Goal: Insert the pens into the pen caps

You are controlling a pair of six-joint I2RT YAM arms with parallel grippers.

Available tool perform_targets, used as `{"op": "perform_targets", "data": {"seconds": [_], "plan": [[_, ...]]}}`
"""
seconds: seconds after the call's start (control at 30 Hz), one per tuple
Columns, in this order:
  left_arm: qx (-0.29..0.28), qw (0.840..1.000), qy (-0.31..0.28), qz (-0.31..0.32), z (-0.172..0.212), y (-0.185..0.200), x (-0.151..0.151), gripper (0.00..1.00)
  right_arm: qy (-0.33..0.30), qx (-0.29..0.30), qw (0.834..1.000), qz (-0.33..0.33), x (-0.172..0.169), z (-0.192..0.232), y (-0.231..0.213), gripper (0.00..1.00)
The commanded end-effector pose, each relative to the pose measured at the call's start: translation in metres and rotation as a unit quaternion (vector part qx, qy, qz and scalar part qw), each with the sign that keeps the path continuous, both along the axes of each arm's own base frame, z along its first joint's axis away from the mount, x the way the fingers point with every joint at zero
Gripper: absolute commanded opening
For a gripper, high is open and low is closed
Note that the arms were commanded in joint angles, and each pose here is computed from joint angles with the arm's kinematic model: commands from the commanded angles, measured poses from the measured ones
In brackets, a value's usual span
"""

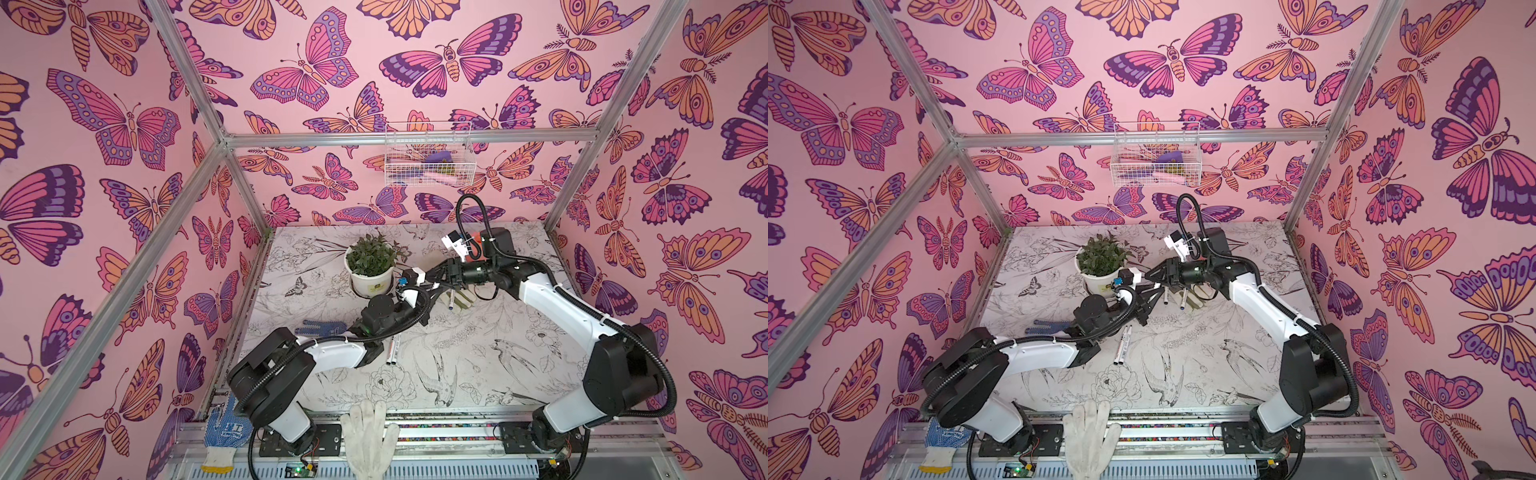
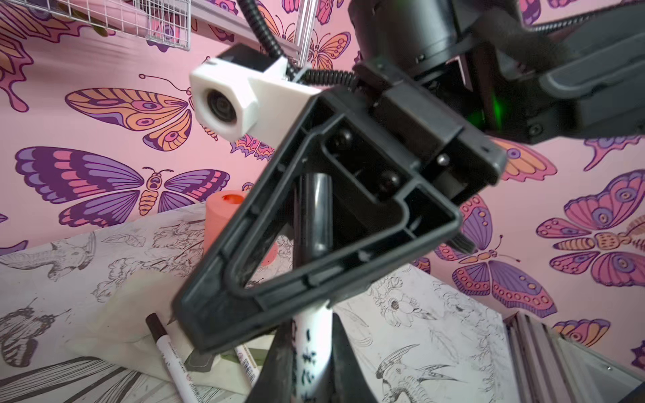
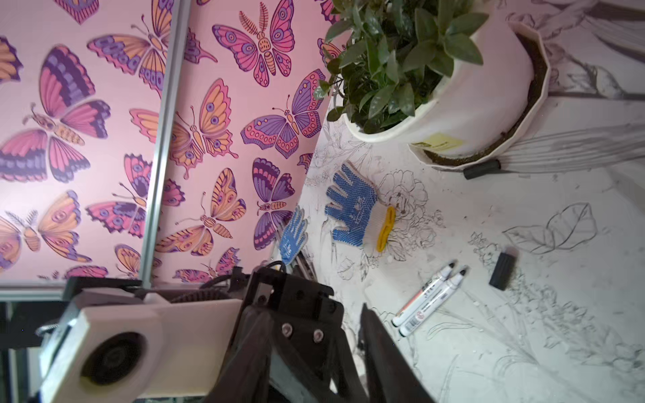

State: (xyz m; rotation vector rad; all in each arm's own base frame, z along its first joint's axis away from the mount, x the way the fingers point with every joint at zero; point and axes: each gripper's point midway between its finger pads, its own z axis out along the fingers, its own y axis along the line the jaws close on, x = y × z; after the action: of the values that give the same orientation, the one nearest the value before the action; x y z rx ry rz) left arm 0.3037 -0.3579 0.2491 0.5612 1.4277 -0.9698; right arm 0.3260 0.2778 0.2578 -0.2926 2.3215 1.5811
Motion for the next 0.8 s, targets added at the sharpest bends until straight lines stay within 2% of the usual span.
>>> {"op": "perform_targets", "data": {"seconds": [0.0,0.1,0.23,0.33,0.43,0.57,0.67,0.77], "plan": [[-0.046,0.999,-0.001,0.001,0.007,-0.002,0.007,0.00,-0.017,0.005,0.998,-0.055,0.008,0.033,-0.017,0.53],[-0.029,0.999,0.030,0.004,-0.019,-0.009,0.016,0.00,-0.065,-0.016,0.985,-0.162,0.033,0.052,-0.059,0.54],[-0.028,0.996,0.077,0.022,-0.045,-0.019,0.040,0.00,-0.142,-0.071,0.936,-0.314,0.043,0.072,-0.122,0.54],[-0.018,0.990,0.135,0.041,-0.069,-0.027,0.063,0.00,-0.168,-0.116,0.917,-0.342,0.037,0.076,-0.142,0.54],[0.026,0.972,0.223,0.062,-0.105,-0.038,0.084,0.00,-0.172,-0.135,0.913,-0.346,0.033,0.074,-0.149,0.53],[0.040,0.965,0.253,0.062,-0.121,-0.054,0.098,0.00,-0.163,-0.148,0.915,-0.337,0.031,0.065,-0.149,0.52],[0.060,0.950,0.295,0.082,-0.143,-0.056,0.108,0.00,-0.158,-0.148,0.919,-0.330,0.030,0.062,-0.147,0.51],[0.072,0.943,0.316,0.078,-0.156,-0.061,0.110,0.00,-0.157,-0.149,0.921,-0.325,0.028,0.061,-0.146,0.51]]}}
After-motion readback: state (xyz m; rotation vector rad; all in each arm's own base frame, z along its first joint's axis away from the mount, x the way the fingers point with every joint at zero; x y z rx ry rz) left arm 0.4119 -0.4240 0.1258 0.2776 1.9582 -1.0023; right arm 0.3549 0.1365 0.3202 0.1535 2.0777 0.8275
